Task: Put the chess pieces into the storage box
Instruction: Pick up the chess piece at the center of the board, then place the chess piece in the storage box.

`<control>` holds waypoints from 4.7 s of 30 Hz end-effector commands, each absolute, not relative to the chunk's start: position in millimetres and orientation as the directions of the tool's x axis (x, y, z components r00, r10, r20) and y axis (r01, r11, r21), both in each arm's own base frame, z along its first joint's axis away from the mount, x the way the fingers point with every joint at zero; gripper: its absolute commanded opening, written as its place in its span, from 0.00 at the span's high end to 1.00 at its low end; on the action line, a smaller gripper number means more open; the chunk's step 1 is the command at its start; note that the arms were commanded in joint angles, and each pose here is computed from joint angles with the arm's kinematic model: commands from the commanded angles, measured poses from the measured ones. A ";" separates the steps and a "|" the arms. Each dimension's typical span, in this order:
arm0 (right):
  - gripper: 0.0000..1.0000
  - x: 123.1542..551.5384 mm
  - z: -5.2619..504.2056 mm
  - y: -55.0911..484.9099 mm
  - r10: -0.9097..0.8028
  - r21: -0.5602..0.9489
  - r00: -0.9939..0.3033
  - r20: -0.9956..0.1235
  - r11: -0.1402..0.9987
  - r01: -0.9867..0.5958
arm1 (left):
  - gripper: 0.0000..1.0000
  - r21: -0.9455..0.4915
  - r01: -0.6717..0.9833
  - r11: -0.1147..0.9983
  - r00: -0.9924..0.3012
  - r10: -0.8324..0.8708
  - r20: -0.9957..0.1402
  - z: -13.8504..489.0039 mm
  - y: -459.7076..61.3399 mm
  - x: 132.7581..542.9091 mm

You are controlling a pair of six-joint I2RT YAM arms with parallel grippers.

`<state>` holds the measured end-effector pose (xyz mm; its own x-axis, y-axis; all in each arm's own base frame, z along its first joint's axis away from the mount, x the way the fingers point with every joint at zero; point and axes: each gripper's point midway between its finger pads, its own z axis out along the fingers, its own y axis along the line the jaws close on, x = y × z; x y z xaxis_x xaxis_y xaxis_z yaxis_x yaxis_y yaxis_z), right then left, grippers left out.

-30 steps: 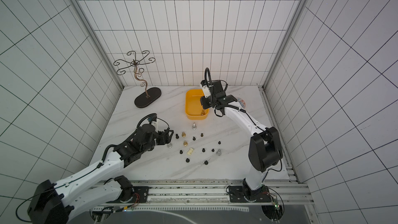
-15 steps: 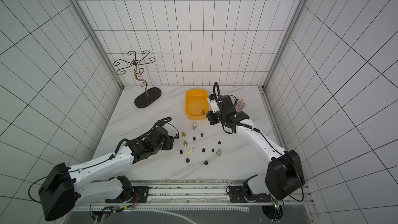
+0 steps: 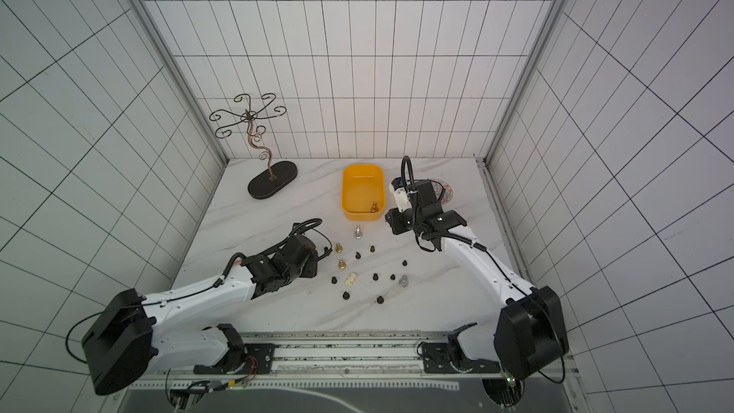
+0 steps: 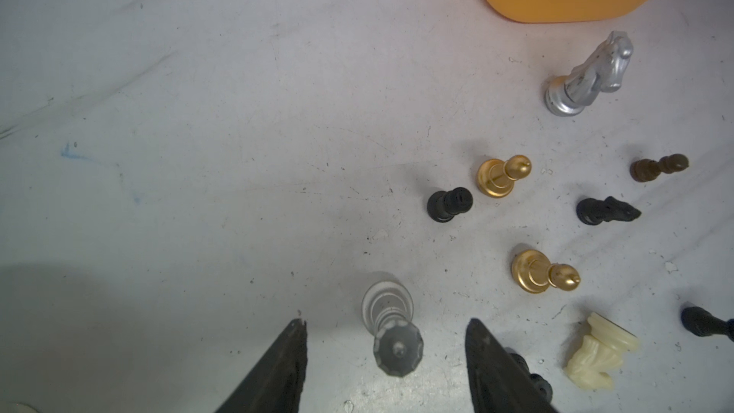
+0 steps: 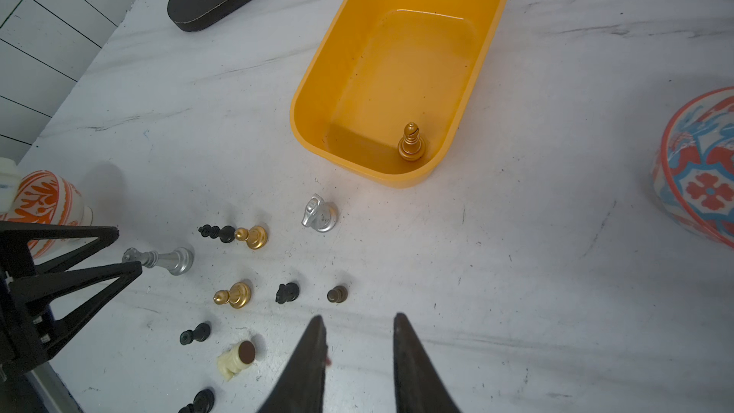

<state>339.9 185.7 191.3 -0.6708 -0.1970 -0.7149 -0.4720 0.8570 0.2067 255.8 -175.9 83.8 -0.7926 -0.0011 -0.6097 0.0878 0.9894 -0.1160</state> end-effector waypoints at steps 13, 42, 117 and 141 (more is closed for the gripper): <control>0.71 324.8 176.6 178.9 -0.200 0.222 -0.702 -0.683 0.859 -0.461 | 0.55 -0.100 0.068 0.993 -0.784 -0.009 -0.620 77.2 -177.7 261.4; 0.71 323.6 181.7 180.1 -0.182 0.240 -0.705 -0.685 0.858 -0.455 | 0.81 -0.056 0.126 0.990 -0.749 0.058 -0.660 98.9 -182.6 269.5; 0.72 300.2 191.5 157.7 -0.121 0.232 -0.708 -0.696 0.895 -0.381 | 0.65 -0.100 0.359 0.928 -0.681 0.187 -0.708 93.3 -335.0 494.5; 0.72 304.3 188.9 158.1 -0.141 0.215 -0.710 -0.690 0.897 -0.387 | 0.58 -0.138 0.346 0.928 -0.588 0.100 -0.803 199.2 -295.6 478.6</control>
